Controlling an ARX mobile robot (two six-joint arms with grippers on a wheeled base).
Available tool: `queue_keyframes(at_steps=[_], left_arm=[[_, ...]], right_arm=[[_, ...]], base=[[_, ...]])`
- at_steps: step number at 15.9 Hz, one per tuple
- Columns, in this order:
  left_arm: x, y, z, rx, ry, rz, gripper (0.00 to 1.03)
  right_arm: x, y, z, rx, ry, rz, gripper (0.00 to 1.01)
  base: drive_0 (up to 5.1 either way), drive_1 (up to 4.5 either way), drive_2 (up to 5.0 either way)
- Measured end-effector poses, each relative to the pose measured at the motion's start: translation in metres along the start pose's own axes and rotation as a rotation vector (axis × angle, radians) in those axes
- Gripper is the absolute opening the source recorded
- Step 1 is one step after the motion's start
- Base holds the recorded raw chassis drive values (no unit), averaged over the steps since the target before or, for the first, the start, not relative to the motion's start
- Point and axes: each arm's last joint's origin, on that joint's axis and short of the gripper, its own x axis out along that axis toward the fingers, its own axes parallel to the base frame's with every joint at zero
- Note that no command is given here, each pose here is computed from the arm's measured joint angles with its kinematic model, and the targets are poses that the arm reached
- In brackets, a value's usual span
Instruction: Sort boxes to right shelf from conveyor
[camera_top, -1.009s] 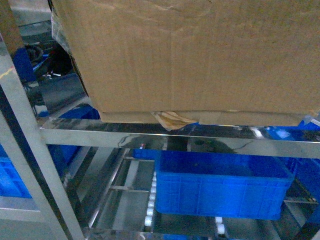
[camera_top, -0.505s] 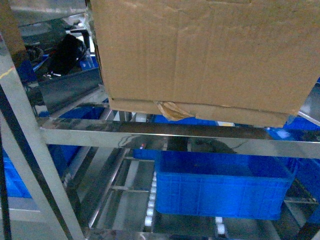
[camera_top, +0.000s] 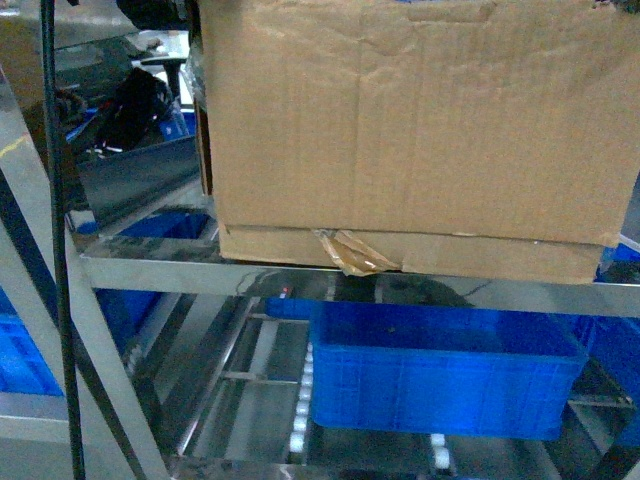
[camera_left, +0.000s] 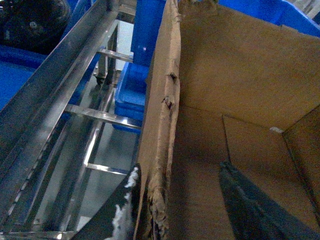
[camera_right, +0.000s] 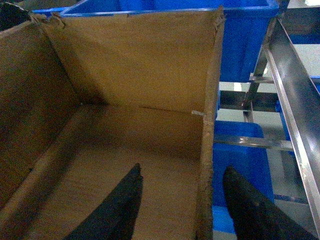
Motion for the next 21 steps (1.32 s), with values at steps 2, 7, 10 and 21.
queue_keyframes(at_steps=[2,7,10,21], left_arm=[[0.000,0.000,0.000,-0.004,0.002,-0.001,0.70],[-0.011,0.005,0.004,-0.018,-0.195,0.040,0.98],[-0.027,0.008,0.005,-0.008,-0.393,0.017,0.98],[-0.074,0.025,-0.032,0.093,-0.447,0.007,0.98]], right_arm=[[-0.001,0.001,0.001,0.000,-0.001,0.006,0.65],[-0.004,0.014,0.003,-0.167,-0.278,0.101,0.98],[-0.008,0.022,-0.004,-0.272,-0.456,0.148,0.98],[-0.069,0.026,-0.020,-0.296,-0.576,0.156,0.98]], base=[[0.0,0.00,0.0],[0.0,0.00,0.0],[0.0,0.00,0.0],[0.0,0.00,0.0]])
